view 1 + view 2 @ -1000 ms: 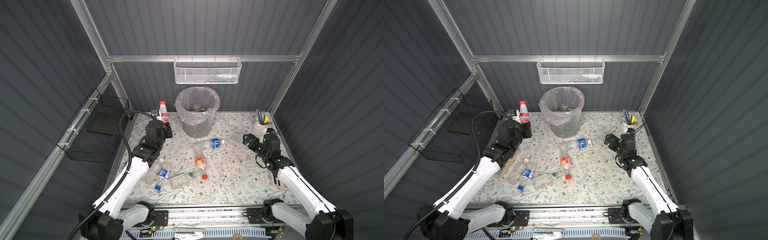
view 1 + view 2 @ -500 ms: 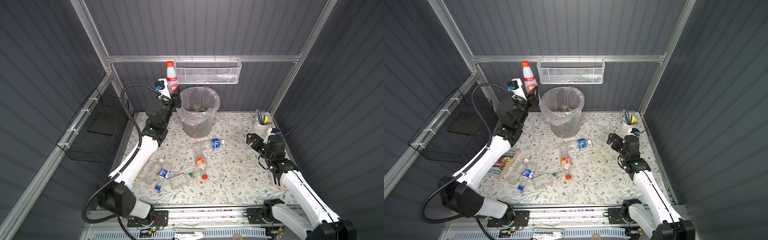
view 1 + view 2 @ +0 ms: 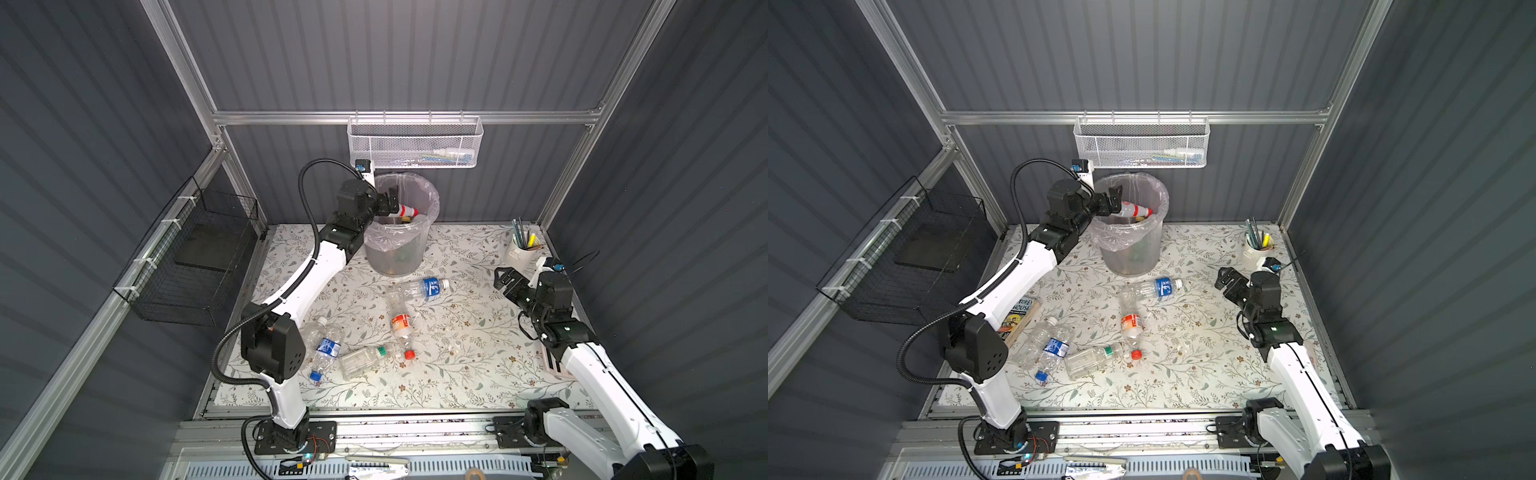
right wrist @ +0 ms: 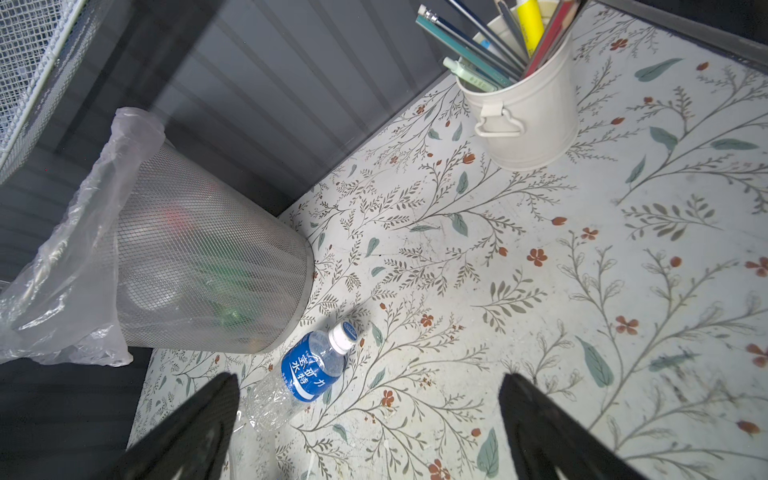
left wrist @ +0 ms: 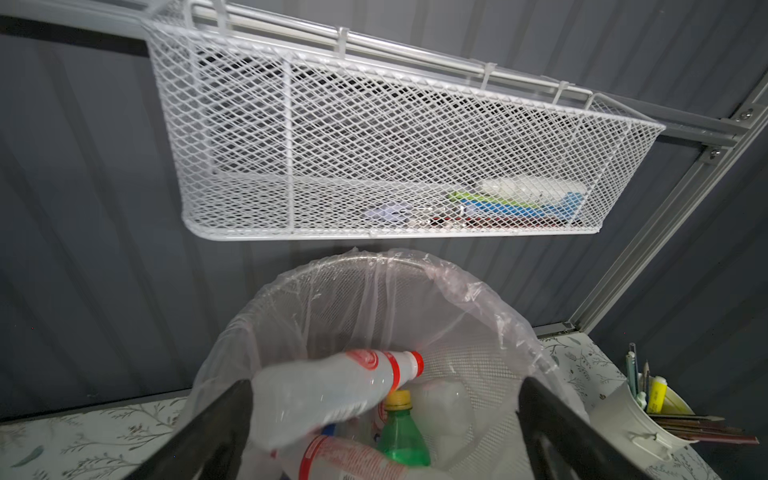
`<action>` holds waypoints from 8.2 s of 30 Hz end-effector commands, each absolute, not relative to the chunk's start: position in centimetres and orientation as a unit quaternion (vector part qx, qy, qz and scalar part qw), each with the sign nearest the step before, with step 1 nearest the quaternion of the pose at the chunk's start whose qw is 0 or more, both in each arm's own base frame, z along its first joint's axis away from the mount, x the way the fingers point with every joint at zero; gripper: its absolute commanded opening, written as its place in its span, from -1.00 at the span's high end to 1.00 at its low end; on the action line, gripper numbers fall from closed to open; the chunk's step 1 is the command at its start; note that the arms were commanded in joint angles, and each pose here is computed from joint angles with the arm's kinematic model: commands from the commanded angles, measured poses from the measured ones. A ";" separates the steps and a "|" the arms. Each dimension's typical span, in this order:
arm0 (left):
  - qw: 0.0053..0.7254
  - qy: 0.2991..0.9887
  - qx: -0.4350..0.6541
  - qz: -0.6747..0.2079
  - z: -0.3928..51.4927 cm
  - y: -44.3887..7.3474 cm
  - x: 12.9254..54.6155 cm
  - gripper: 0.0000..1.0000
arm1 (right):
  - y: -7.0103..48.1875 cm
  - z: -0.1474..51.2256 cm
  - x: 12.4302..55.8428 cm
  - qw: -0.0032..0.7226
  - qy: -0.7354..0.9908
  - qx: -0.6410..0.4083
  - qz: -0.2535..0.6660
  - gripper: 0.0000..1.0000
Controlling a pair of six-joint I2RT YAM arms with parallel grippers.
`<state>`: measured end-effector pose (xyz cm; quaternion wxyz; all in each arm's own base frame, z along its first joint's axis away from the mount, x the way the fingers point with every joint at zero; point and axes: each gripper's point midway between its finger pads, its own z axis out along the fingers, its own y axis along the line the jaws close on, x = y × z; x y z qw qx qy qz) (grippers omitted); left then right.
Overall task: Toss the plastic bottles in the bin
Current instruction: 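Lift the red-capped white bottle over the bin and release it with the left gripper, then lower the right gripper onto the blue-labelled bottle beside the bin and grasp it, then lift the blue-labelled bottle over the bin and release it with the right gripper, then reach the right gripper to a clear red-labelled bottle and grasp it, then carry the clear red-labelled bottle over the bin and release it with the right gripper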
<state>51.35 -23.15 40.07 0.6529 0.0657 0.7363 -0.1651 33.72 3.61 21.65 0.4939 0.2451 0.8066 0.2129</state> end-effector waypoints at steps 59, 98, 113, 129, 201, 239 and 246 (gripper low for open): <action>0.477 0.857 -0.119 0.154 21.7 -2.2 32.9 -0.99 | 21.5 1.8 39.9 0.155 0.915 0.306 0.214 -0.26; 0.441 0.879 -0.123 0.132 18.6 -3.1 33.2 -0.99 | 27.8 37.0 51.5 0.429 0.822 -0.006 0.375 -0.80; 0.430 0.885 -0.123 0.127 17.8 -3.4 33.4 -0.99 | 17.5 38.1 48.5 0.517 0.806 0.074 0.279 -0.98; 0.358 0.932 -0.040 0.046 14.2 -7.5 31.1 -0.98 | 8.1 24.5 41.7 0.446 0.841 0.197 0.236 -0.98; 0.342 0.933 -0.080 0.077 13.2 -6.0 30.0 -0.99 | 31.7 16.9 32.2 0.261 0.909 -0.117 0.304 0.09; 0.328 0.943 -0.048 0.015 11.9 -9.3 30.5 -0.99 | 25.2 41.5 50.7 0.511 0.799 0.022 0.317 -0.98; 0.342 0.940 0.002 0.015 12.8 -11.3 30.4 -0.99 | 20.7 38.8 49.3 0.503 0.812 0.058 0.289 -0.98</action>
